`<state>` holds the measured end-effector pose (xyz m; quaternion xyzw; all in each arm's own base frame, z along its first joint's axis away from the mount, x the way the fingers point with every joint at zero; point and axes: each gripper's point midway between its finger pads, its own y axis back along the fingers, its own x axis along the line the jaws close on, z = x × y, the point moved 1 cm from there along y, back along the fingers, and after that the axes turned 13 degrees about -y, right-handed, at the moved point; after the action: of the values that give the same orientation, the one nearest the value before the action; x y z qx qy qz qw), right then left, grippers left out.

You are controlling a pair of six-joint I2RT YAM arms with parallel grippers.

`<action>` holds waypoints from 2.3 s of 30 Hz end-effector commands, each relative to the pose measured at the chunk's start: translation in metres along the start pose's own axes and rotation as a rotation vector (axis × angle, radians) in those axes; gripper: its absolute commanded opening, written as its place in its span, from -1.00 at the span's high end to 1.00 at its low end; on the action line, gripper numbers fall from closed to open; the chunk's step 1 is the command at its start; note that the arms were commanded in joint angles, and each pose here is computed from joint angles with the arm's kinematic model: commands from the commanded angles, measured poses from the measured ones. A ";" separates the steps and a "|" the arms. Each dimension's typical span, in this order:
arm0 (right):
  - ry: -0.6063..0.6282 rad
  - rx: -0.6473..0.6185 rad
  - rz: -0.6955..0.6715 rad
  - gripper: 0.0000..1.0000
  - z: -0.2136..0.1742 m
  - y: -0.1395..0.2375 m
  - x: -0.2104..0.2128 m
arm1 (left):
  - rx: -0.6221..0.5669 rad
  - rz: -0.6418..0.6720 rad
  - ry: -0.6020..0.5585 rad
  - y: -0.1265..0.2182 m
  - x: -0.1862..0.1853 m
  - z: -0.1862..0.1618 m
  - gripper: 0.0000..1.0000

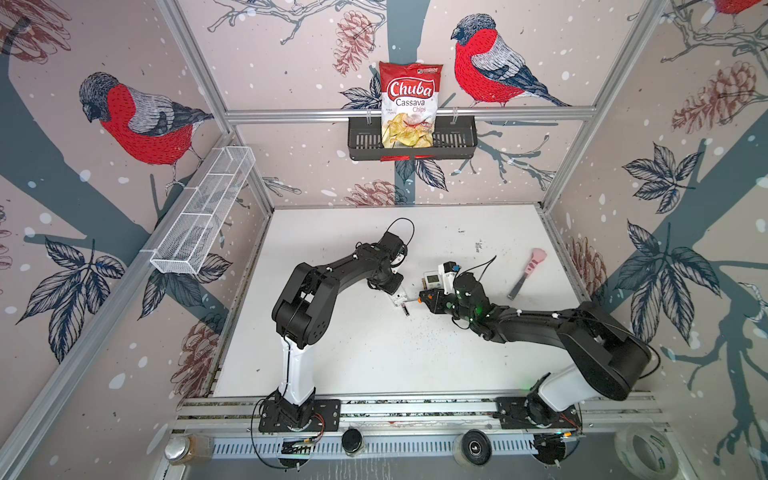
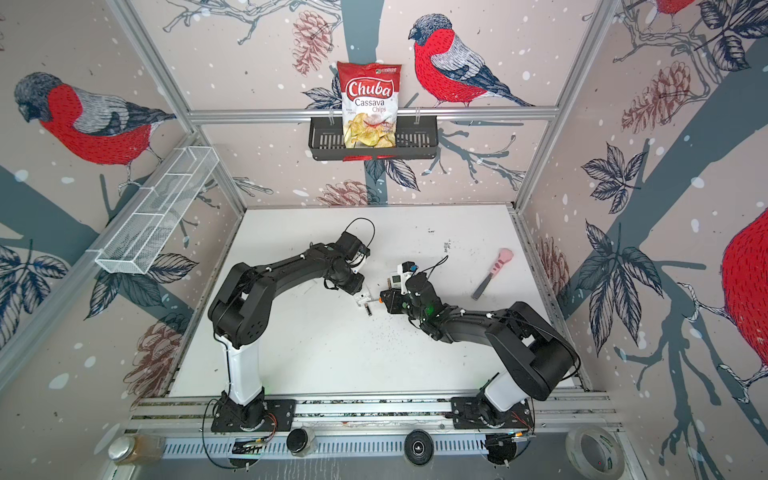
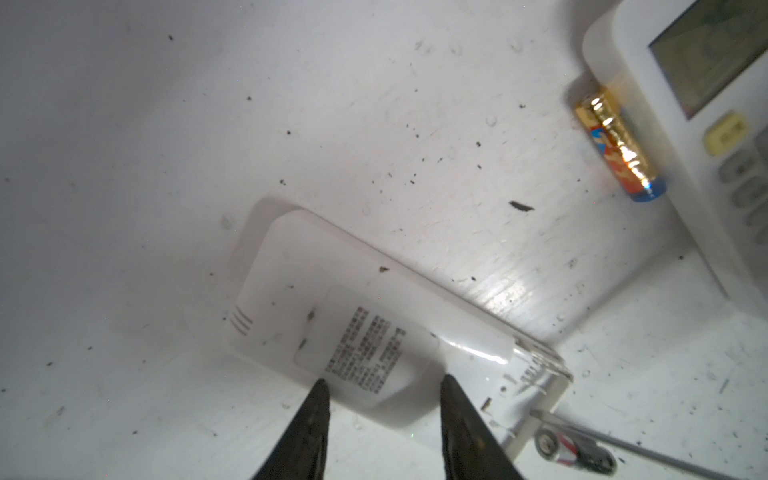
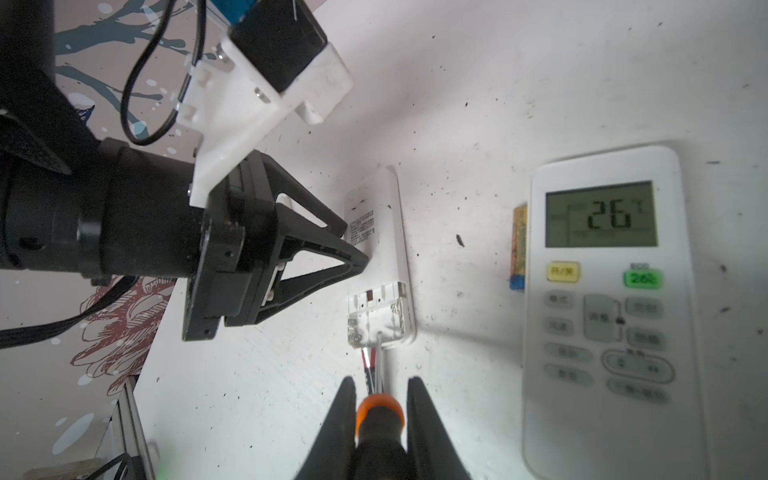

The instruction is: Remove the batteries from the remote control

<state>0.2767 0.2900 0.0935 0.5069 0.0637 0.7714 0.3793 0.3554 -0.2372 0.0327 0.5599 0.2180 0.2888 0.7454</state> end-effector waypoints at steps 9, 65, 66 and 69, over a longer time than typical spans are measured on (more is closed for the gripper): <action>0.022 -0.012 0.011 1.00 0.004 0.002 0.008 | 0.105 -0.026 0.000 -0.018 -0.005 -0.026 0.14; -0.439 -0.151 0.021 0.72 0.107 0.050 -0.126 | -0.253 0.085 0.022 0.055 -0.039 0.085 -0.92; -0.442 -0.149 0.022 0.68 0.106 0.049 -0.127 | -0.253 0.083 0.019 0.054 -0.039 0.085 -0.92; -0.441 -0.153 0.005 0.45 0.103 0.047 -0.133 | -0.253 0.072 0.021 0.050 -0.041 0.084 -0.92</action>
<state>0.3624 0.1389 0.0658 0.6390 -0.0769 0.6365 0.4251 0.3693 -0.3098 0.1062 0.4744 0.1623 0.3489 0.7917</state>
